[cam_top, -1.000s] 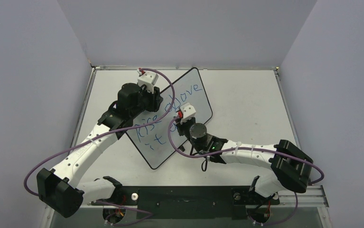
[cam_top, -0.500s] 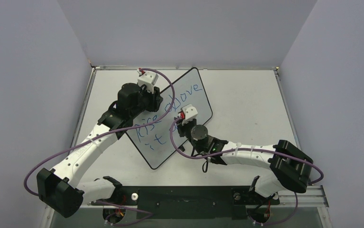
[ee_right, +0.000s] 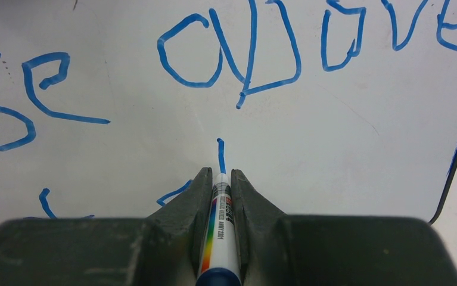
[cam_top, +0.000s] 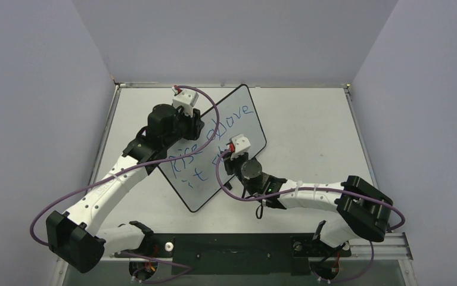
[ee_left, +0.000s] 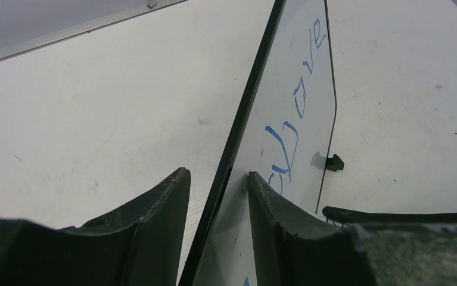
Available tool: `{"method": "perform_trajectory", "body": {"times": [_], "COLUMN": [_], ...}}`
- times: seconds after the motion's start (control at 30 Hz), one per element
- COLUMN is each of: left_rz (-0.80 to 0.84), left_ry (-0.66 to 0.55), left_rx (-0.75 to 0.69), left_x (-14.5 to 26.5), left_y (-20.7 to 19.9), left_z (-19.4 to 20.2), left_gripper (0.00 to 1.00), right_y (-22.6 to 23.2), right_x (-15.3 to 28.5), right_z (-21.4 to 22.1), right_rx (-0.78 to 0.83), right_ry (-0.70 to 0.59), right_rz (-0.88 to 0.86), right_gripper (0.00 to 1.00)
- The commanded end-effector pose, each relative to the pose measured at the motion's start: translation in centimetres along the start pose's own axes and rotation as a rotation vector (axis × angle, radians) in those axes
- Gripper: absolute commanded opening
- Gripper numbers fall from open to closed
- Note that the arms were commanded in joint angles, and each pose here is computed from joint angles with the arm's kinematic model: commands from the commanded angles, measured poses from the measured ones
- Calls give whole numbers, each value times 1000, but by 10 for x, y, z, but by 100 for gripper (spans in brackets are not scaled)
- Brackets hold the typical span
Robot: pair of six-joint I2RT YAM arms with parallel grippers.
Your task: Write a sentence on the whiteboard
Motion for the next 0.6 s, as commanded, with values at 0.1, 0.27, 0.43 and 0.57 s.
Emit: {"method": "perform_trajectory", "body": {"times": [0.1,0.27,0.43,0.57], "left_rz": [79,81,81,79], "left_ry": [-154,-158,-159,-159], "left_rx": [-1,-1,0,0], "left_x": [10,11,11,11], "left_y": [-17,-17,-17,-17], "left_z": [-37,-37,-38,-38], "left_gripper": [0,0,0,0], "right_y": [8,10,11,10], "right_x": [1,4,7,9], "right_z": [20,27,36,41], "right_rx": [-23,-31,-33,-36], "right_ry": [45,59,78,87], "right_rz": [-26,-25,-21,-13], "right_gripper": [0,0,0,0]}}
Point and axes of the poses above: each gripper's point midway between its finger pads, its own x axis back along the fingers, its own y axis along the line the jaws close on, z = x × y, the point moved 8 cm from there along x, back along the fingers, and after that the axes turned 13 degrees about x, right-handed, at the moved point
